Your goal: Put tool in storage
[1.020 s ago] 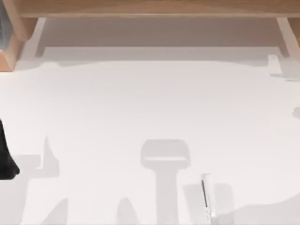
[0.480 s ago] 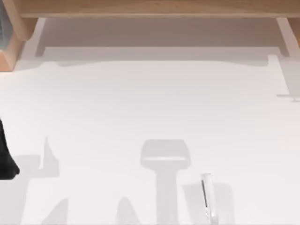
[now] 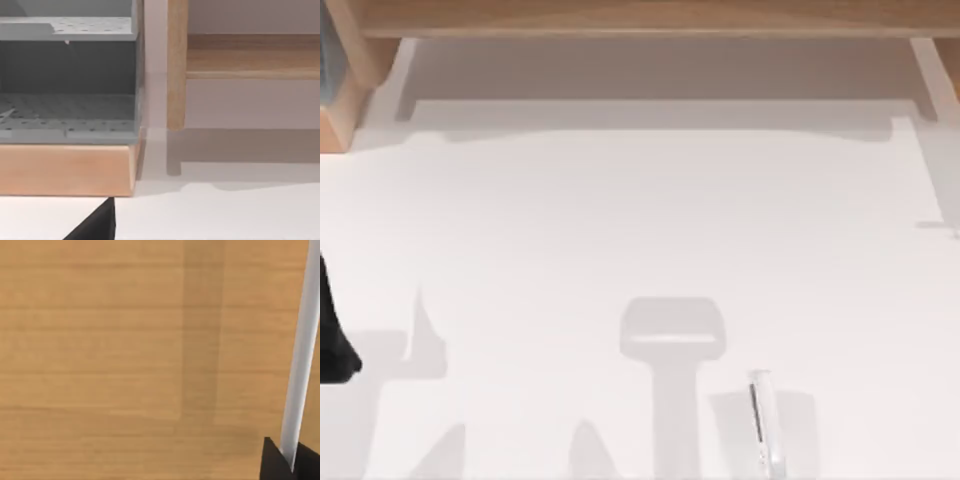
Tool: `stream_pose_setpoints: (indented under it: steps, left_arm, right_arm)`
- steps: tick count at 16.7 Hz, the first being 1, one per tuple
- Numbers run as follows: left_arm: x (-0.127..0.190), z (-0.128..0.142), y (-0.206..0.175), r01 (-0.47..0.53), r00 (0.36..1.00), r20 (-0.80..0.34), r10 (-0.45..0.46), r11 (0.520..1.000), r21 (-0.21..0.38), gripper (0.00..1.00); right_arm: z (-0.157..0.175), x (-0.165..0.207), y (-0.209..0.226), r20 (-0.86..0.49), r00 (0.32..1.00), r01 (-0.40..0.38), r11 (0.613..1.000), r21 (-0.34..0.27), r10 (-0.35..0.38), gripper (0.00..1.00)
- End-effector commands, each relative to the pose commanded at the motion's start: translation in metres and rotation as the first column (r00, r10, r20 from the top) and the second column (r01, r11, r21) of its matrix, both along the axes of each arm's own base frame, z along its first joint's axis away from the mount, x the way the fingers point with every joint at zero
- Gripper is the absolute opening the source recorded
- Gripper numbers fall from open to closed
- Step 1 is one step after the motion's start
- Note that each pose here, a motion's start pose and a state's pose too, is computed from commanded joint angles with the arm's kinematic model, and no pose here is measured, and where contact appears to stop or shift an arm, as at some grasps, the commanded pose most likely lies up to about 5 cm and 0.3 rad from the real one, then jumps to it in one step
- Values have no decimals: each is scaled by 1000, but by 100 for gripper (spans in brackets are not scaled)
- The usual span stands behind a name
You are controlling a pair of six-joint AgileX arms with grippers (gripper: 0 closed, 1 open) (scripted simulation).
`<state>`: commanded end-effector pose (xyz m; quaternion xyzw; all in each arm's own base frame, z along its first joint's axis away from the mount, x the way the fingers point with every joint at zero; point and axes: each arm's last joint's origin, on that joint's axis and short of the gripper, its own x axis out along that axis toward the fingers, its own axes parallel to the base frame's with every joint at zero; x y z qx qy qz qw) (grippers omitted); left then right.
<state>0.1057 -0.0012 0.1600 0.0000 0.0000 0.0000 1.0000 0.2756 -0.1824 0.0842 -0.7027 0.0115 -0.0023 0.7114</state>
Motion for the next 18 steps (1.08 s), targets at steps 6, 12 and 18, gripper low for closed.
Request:
stream_pose_setpoints:
  steps: [6,12,18]
  left_arm:
    - [0,0,0,0,1000,0,0,1000,0,100]
    - [0,0,0,0,1000,0,0,1000,0,100]
    - [0,0,0,0,1000,0,0,1000,0,100]
  right_arm:
    - [2,-35,3,6,1000,-7,1000,-6,7,0]
    - [2,-35,3,6,1000,-7,1000,-6,7,23]
    - [2,-35,3,6,1000,-7,1000,-6,7,68]
